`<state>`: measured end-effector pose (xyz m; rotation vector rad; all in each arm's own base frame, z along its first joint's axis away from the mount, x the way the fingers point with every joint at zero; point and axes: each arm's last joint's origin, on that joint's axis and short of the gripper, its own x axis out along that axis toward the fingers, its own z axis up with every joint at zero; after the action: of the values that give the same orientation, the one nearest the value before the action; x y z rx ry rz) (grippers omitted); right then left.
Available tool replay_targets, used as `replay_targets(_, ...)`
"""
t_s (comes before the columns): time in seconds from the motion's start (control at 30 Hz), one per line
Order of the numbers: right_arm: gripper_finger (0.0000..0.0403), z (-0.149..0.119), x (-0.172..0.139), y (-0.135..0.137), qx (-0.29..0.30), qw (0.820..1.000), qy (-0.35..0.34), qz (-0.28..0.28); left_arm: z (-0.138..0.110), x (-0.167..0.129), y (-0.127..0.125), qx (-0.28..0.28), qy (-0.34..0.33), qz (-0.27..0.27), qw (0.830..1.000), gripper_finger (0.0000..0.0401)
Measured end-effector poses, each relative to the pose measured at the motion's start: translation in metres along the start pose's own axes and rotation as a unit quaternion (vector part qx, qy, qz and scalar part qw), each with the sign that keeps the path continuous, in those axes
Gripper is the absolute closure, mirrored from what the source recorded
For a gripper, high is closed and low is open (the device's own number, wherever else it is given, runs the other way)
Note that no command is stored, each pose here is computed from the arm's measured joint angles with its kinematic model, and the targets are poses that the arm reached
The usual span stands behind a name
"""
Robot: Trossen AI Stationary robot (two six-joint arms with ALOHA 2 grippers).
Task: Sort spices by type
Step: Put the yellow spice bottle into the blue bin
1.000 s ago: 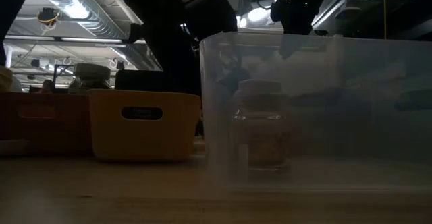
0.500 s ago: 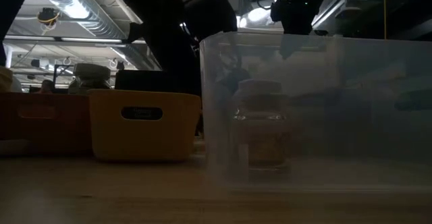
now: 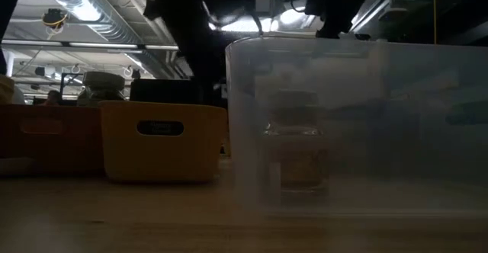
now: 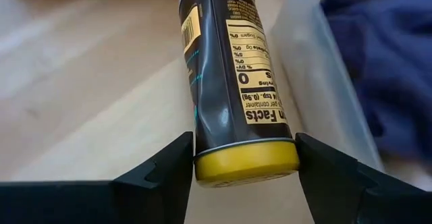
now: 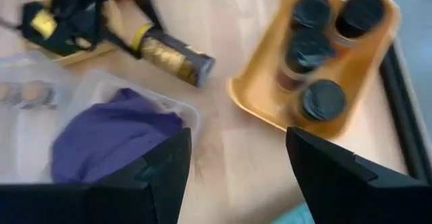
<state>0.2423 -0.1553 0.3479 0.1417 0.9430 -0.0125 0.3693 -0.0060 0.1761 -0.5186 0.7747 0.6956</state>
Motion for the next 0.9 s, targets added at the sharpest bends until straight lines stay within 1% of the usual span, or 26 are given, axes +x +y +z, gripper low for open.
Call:
replay_targets(0.1, 0.0160, 0.001, 0.000, 0.002, -0.016, 1.000, -0.010, 0.023, 0.014, -0.015, 0.007, 0.016, 0.000, -0.018, 1.000, 0.0192)
replay_targets(0.17, 0.0160, 0.001, 0.000, 0.002, -0.019, 0.999, -0.012, 0.027, 0.023, -0.026, 0.011, 0.023, -0.001, -0.035, 0.999, 0.0191)
replay_targets(0.33, 0.0160, 0.003, 0.001, 0.005, -0.040, 0.998, -0.024, 0.045, 0.044, -0.048, 0.022, 0.032, -0.005, -0.091, 0.995, 0.0192)
replay_targets(0.43, 0.0160, 0.009, 0.007, 0.015, -0.080, 0.995, -0.030, 0.053, 0.054, -0.056, 0.029, 0.027, 0.001, -0.122, 0.992, 0.0192)
replay_targets(0.57, 0.0160, 0.021, 0.020, 0.039, -0.154, 0.985, -0.038, 0.070, 0.065, -0.059, 0.040, 0.009, 0.010, -0.149, 0.989, 0.0192)
replay_targets(0.63, 0.0160, 0.027, 0.028, 0.053, -0.184, 0.981, -0.036, 0.057, 0.070, -0.057, 0.044, -0.001, 0.017, -0.164, 0.986, 0.0192)
replay_targets(0.8, 0.0160, 0.042, 0.048, 0.088, -0.249, 0.967, -0.025, -0.039, 0.077, -0.053, 0.054, -0.027, 0.040, -0.187, 0.981, 0.0193)
replay_targets(0.9, 0.0160, 0.047, 0.061, 0.107, -0.276, 0.958, -0.019, -0.081, 0.081, -0.052, 0.059, -0.035, 0.049, -0.202, 0.977, 0.0193)
